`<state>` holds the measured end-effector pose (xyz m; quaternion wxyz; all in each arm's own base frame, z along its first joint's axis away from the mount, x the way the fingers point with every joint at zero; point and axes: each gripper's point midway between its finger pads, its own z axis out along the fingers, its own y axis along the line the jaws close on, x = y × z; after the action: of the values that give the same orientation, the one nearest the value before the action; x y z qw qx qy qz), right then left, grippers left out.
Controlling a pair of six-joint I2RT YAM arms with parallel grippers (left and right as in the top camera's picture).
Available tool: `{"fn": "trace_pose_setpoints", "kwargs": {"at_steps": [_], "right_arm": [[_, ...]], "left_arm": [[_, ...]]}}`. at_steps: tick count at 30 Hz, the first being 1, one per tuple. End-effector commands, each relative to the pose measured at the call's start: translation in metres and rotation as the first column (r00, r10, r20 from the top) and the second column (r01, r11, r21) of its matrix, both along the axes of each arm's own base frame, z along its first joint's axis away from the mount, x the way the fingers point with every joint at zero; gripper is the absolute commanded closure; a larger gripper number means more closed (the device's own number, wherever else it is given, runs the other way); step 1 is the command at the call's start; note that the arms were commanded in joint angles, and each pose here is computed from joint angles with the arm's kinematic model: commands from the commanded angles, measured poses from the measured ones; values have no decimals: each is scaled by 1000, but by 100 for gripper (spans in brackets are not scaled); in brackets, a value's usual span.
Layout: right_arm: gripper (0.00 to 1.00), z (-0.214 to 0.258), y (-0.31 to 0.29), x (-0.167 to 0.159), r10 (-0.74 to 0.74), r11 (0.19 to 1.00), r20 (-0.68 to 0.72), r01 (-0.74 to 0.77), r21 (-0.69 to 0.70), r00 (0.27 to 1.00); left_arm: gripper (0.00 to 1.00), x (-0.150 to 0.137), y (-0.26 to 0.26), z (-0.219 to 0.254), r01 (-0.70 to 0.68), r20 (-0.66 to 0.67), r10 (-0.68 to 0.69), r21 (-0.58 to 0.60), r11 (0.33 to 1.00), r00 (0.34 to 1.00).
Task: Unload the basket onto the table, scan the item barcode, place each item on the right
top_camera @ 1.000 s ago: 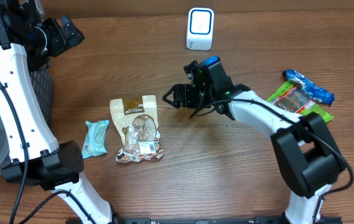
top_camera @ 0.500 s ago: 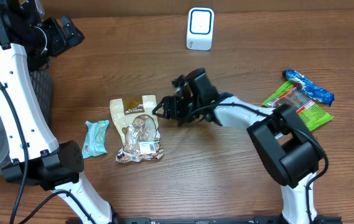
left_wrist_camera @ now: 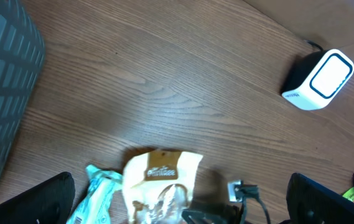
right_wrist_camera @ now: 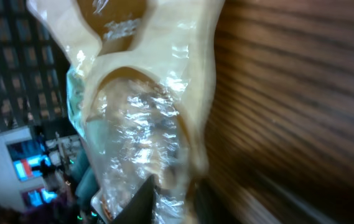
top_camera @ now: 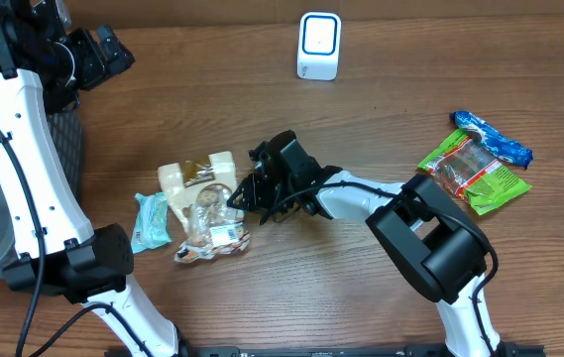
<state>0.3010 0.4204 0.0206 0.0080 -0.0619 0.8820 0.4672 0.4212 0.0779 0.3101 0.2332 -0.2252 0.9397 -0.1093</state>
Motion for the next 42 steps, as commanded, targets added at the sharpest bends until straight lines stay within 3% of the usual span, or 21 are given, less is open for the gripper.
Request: {"fn": "trace_pose_setpoints", "kwargs": {"at_steps": [1, 8, 14, 16, 17, 21, 30, 38, 42], "right_arm": [[96, 6, 0, 2, 22, 999, -12, -22, 39, 1000], [96, 3, -29, 18, -24, 1000, -97, 26, 17, 995], [96, 6, -36, 34, -70, 997, -25, 69, -25, 997], [76, 14, -28, 40, -25, 997, 72, 30, -70, 997], [59, 19, -28, 47, -1, 985, 140, 26, -173, 990], [35, 58, -23, 70, 99, 927, 360, 46, -373, 928], [41, 77, 35, 44, 209, 945, 481, -48, -324, 851], [41, 35, 83, -13, 376, 908, 494, -205, -365, 784], [41, 28, 79, -11, 388, 886, 525, -150, -438, 757]], "left_arm": [[0, -2, -4, 10, 24, 29, -25, 22, 999, 999], [0, -2, -4, 10, 24, 29, -25, 22, 999, 999], [0, -2, -4, 10, 24, 29, -25, 22, 999, 999], [0, -2, -4, 10, 24, 29, -24, 23, 999, 999], [0, -2, -4, 10, 24, 29, -25, 22, 999, 999], [0, -2, -4, 10, 24, 29, -25, 22, 999, 999], [0, -2, -4, 10, 24, 29, -24, 23, 999, 999], [0, -2, -4, 10, 24, 29, -25, 22, 999, 999], [0, -2, -4, 10, 24, 29, -25, 22, 999, 999]]}}
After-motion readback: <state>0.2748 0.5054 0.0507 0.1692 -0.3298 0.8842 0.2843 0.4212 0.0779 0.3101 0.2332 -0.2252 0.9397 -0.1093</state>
